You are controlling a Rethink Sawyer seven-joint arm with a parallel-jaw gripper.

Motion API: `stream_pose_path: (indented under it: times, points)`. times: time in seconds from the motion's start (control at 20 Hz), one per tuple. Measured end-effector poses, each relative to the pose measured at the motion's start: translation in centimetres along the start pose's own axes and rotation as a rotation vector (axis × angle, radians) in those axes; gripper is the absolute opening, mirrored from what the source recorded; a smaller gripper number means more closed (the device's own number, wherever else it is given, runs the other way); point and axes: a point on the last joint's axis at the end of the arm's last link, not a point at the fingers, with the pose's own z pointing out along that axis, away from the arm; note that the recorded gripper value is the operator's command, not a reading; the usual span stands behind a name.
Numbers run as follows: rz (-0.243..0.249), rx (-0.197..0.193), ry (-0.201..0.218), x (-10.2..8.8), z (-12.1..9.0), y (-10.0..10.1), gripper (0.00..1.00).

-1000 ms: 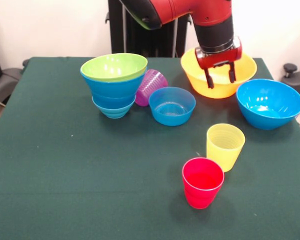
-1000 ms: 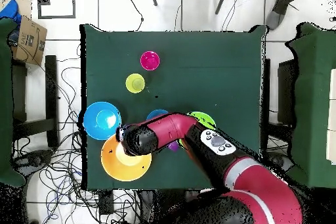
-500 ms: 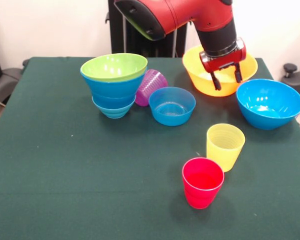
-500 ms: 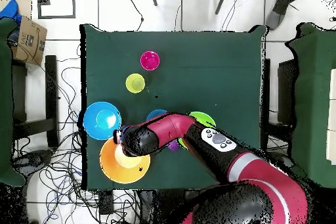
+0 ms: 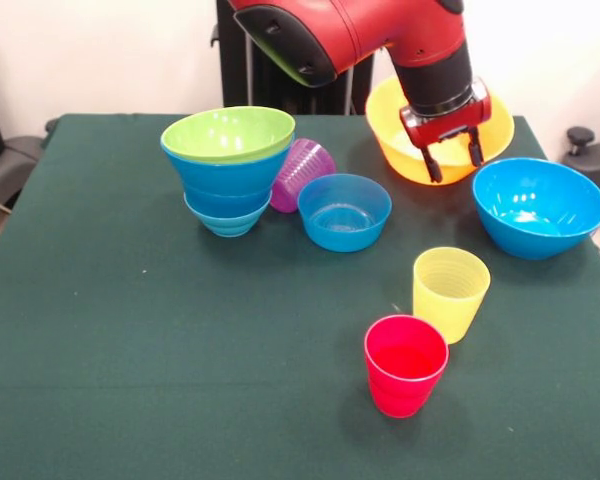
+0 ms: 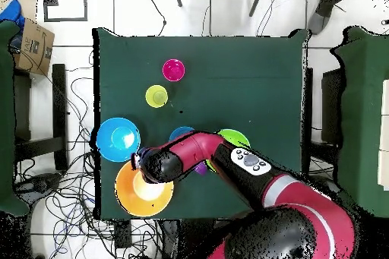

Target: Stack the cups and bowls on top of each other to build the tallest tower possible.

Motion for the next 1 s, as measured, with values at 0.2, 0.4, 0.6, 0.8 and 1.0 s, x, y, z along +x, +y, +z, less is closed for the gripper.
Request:
stream_pose_path:
  times: [0.2,0.4,0.6,0.8,1.0]
  points:
    - [-0.010,0.006,0.006,0.2,0.0,-0.1,1.00]
    - [-0.008,0.011,0.015,0.3,-0.1,-0.4,1.00]
    - [-0.015,0.040,0.033,0.2,-0.9,-0.8,1.00]
    - [-0.025,0.092,0.053,0.1,-2.4,-1.5,1.00]
    - [-0.031,0.135,0.066,-0.1,-3.8,-2.1,1.00]
